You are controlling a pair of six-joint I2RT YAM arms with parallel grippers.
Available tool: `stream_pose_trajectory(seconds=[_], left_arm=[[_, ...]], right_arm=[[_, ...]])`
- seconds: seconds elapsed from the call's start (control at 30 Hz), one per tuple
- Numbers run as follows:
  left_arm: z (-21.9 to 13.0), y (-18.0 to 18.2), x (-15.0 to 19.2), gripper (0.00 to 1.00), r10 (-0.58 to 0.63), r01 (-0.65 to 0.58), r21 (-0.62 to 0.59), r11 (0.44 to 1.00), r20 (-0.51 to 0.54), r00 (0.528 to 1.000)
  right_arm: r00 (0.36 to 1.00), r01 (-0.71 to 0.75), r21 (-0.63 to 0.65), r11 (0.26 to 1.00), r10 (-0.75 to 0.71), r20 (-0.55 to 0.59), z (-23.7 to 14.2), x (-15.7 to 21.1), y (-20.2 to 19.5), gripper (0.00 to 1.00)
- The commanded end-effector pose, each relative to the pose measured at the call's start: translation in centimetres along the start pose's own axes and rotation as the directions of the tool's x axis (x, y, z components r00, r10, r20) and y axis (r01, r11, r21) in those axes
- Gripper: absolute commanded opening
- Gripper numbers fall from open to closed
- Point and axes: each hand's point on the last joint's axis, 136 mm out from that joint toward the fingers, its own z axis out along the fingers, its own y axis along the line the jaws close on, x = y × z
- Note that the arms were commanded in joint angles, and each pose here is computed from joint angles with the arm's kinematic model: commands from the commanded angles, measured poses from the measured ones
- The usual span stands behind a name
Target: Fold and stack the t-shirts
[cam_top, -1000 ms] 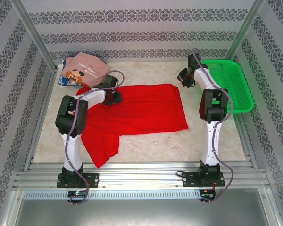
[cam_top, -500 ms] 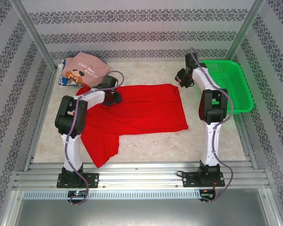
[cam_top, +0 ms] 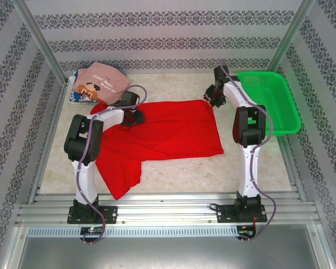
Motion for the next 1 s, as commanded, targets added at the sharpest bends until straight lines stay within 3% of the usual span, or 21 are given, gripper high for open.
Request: stream_pose_trajectory(seconds=[0.0,0.4,0.7,0.97], left_arm=[[1.0,1.9,4.6,0.49,-0.031,0.026,-0.038,0.999,-0.151,0.988],[0.9,1.7,4.8,0.48,-0.025,0.021,-0.025,0.999,-0.152,0.988],[0.9,1.7,4.8,0.48,-0.018,0.015,-0.025,1.0,-0.152,0.988],[1.0,1.8,4.9,0.48,-0.016,0.012,-0.028,1.0,-0.155,0.988]], right_arm=[[1.0,0.016,0.055,0.998,-0.016,-0.008,1.4,0.4,-1.3,0.21],[1.0,0.004,0.058,0.998,-0.004,-0.004,3.1,-0.2,-1.1,0.2],[0.999,0.006,0.009,1.0,-0.006,0.038,1.8,-1.2,0.2,0.1],[0.999,0.003,-0.025,1.0,-0.002,0.039,0.7,-1.7,0.7,0.06]])
